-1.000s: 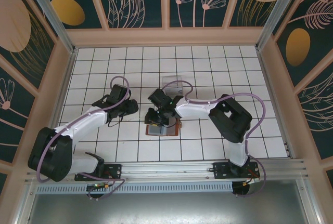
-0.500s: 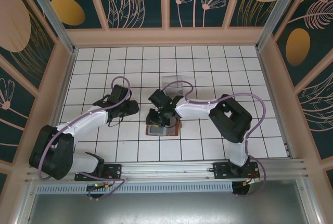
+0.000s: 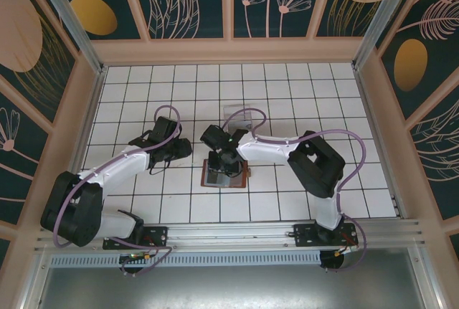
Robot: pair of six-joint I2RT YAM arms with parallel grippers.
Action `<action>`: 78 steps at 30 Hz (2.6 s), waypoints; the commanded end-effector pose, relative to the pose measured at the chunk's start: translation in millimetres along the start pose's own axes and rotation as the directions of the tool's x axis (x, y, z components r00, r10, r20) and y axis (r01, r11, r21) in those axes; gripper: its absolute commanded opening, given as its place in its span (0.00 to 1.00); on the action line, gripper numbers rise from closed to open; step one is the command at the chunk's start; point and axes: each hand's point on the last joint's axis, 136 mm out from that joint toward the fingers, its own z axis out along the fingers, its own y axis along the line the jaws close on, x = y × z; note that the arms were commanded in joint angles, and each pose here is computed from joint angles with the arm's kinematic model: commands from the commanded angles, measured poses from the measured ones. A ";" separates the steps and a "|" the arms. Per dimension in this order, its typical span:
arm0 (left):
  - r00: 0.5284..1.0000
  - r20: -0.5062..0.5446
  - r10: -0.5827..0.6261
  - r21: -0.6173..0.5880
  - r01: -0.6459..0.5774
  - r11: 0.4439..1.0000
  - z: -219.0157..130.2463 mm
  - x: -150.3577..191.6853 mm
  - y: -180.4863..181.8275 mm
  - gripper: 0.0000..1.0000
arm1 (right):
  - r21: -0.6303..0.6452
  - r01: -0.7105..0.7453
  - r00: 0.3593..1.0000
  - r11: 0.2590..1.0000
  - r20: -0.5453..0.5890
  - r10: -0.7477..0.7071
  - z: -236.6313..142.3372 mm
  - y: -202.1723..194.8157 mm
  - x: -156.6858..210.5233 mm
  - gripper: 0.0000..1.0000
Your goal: Take the credit cards out of the card holder
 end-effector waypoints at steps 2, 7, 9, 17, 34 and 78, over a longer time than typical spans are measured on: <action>1.000 0.008 0.022 0.014 -0.022 1.000 0.2 -7.2 -5.7 0.47 | 0.181 0.003 1.000 0.983 0.020 -0.007 -1.1 -26.5 1.4 0.34; 1.000 0.007 0.024 0.014 -0.024 1.000 0.8 -7.5 -5.9 0.47 | 0.245 0.007 0.998 0.970 0.053 -0.020 -10.4 -29.8 -2.9 0.38; 1.000 0.005 0.024 0.013 -0.024 1.000 1.5 -7.3 -6.0 0.47 | 0.264 0.006 0.998 0.964 0.063 -0.023 -14.3 -32.1 -4.9 0.39; 1.000 0.003 0.028 0.009 -0.028 1.000 1.8 -7.7 -5.6 0.47 | 0.302 -0.009 0.996 0.953 0.086 -0.018 -24.9 -40.8 -5.9 0.42; 1.000 -0.012 0.025 0.022 -0.025 0.999 3.8 -9.0 -10.6 0.47 | 0.351 -0.042 0.992 0.936 0.126 -0.003 -46.3 -65.7 -9.0 0.42; 0.968 -0.233 0.090 0.199 -0.043 0.979 23.2 82.9 -88.5 0.30 | 0.258 0.013 0.985 0.966 0.163 -0.057 -72.0 -85.5 -30.1 0.39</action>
